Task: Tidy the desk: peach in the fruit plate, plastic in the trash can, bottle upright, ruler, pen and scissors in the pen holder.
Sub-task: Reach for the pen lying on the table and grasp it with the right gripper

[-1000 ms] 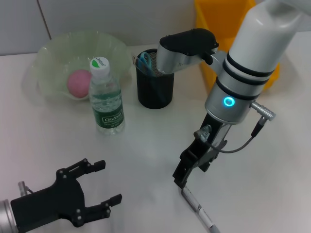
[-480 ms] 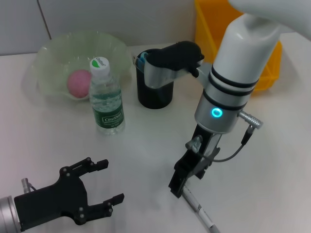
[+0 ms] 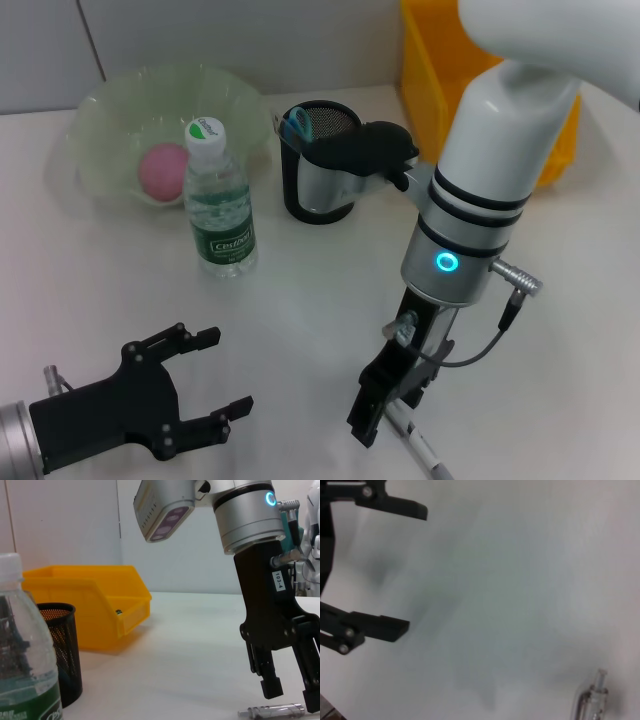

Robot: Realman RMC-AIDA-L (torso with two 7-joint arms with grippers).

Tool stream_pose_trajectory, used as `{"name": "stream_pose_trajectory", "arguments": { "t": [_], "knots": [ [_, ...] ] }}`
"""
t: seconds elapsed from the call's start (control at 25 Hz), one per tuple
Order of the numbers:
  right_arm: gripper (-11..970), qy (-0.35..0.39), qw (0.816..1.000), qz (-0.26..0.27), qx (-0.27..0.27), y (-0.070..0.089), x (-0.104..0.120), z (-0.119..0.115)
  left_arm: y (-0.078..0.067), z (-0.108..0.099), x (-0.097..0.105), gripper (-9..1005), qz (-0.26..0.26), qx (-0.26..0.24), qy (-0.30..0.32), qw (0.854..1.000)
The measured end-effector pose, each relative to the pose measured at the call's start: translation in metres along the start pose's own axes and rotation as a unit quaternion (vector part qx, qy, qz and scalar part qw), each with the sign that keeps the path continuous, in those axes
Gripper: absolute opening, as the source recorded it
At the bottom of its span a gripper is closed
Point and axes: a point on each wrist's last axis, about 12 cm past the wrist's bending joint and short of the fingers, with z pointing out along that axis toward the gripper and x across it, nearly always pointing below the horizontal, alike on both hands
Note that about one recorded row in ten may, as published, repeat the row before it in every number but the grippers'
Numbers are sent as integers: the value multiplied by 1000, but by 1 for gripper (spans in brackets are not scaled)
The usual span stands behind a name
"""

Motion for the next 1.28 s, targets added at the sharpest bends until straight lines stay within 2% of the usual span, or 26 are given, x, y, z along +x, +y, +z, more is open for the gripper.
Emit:
{"name": "stream_pose_trajectory", "arguments": {
  "t": [0.44,0.96,1.12,1.28],
  "knots": [
    [764,8,1000,13,18,-9,4,1,-1,0,0,832,-2,3,1,1000],
    [763,-13,1000,9,15,-9,4,-8,-1,-1,1,832,-3,-1,0,1000],
    [763,-41,998,-14,51,-17,21,-25,-3,-1,1,832,-5,-3,-4,1000],
    [763,-73,994,-48,58,-26,42,-39,-3,-2,1,832,-12,-19,-14,1000]
  ]
}}
